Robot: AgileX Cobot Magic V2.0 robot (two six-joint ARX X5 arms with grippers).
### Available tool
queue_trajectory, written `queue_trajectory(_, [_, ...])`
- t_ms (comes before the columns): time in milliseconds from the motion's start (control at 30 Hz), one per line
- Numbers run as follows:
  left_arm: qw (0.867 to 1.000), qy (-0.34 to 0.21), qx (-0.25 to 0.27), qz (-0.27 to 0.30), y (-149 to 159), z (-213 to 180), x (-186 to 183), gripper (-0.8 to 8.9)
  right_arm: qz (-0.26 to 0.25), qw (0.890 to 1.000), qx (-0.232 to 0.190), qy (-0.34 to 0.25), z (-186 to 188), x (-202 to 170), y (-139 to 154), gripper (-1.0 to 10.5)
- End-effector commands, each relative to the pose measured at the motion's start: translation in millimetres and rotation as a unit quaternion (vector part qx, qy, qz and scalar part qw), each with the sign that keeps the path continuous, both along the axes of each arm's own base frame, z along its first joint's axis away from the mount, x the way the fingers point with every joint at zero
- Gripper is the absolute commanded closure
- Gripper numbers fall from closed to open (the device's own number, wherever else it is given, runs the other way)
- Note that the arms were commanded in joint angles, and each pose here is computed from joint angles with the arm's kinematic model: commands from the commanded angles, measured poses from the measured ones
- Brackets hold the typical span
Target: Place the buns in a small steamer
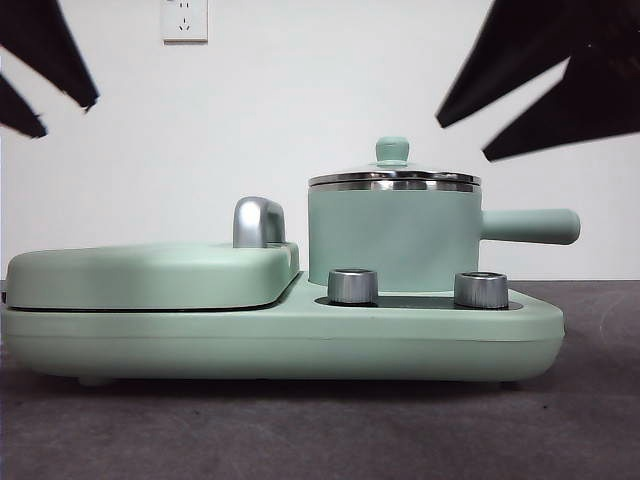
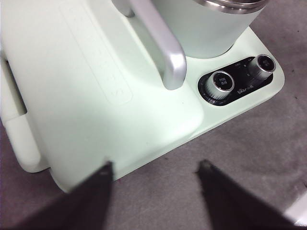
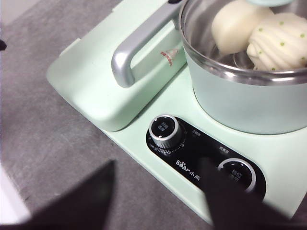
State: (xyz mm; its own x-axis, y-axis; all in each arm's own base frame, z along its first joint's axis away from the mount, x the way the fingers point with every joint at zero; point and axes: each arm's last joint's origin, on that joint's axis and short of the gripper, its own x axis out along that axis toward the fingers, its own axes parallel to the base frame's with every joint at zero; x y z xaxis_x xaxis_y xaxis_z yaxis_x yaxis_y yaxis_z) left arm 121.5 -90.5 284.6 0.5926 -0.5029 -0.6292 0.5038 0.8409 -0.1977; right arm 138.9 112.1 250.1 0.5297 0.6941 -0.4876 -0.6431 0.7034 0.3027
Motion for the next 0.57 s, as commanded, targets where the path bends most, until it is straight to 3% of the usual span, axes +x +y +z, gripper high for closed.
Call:
queue_trajectory(33, [1.0,-0.002,-0.004,-0.002,-1.5,2.0,0.4,8.06,0.004,1.0,0.003,-0.015,4.9,0.8,1.8,9.3])
queue_trajectory(200, [1.0,0.008,-0.003,-0.008,-0.2,1.6,-2.1,8.06,0.032,0.999,0.016,-0.001,5.1,-1.9,2.4,9.3])
queue_trajectory(567, [1.0,0.003,-0.007,-0.008,-0.5,2.6,-1.7,8.06,0.032,0.999,0.022,-0.011,7.1,-1.1,3.0,9.3])
